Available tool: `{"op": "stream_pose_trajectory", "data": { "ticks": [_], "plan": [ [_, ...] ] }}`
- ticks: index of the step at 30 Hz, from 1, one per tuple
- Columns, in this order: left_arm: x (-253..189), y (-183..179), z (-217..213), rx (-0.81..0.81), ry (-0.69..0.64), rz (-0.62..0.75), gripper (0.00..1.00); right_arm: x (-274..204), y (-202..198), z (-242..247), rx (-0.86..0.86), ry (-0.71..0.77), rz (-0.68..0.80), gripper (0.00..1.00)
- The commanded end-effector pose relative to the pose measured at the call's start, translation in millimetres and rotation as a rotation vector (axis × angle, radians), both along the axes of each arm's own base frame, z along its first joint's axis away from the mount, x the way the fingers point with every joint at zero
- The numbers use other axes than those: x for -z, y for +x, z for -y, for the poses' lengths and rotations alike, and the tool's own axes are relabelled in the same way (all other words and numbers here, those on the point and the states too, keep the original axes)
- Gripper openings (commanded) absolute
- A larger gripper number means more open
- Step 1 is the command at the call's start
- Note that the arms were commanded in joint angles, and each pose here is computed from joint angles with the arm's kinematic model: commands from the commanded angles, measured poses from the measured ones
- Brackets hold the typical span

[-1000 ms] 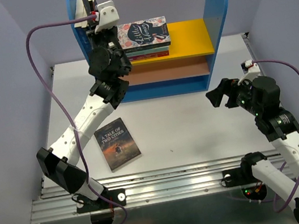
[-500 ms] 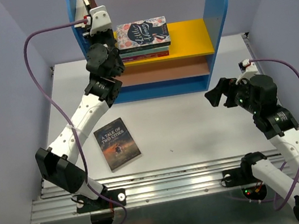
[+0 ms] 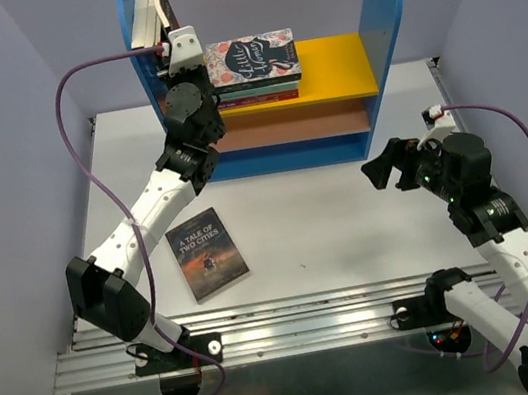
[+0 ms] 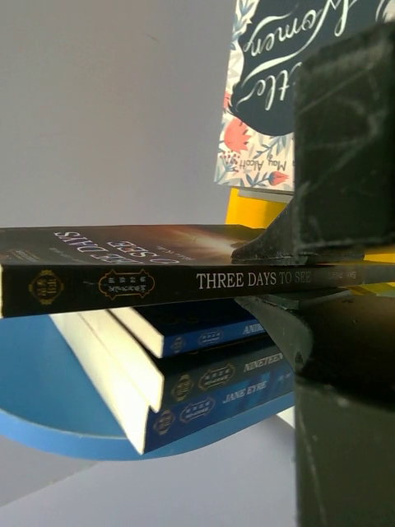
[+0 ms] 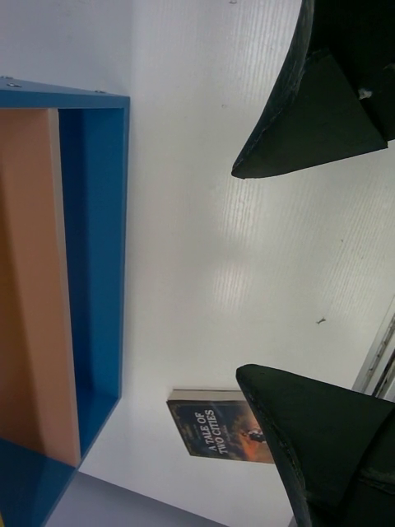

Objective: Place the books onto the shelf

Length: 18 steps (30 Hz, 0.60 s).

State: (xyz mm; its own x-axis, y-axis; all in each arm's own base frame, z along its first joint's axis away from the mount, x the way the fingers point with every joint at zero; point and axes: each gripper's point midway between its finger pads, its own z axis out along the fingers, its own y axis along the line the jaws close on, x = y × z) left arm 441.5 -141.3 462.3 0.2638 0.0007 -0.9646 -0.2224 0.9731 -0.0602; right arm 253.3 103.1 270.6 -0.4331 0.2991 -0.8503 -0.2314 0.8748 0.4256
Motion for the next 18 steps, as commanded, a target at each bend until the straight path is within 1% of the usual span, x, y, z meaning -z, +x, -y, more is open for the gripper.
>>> {"op": "stream_pose_trajectory", "data": {
  "ticks": [1,7,18],
  "plan": [
    [-28.6,-15.3,-19.9,-0.051,-0.063,0.106,0.00,-13.7,-1.0,-1.6,-0.017,-0.003,0.054,1.00],
    [-12.5,-10.8,-14.3,-0.034,-0.033,0.088,0.00,-8.5,-0.3,-3.6,-0.027,-0.001,0.039,1.00],
    [5.6,1.2,-15.2,-0.071,-0.053,0.097,0.00,-8.8,-0.5,-4.8,-0.035,-0.001,0.036,1.00]
  ]
}}
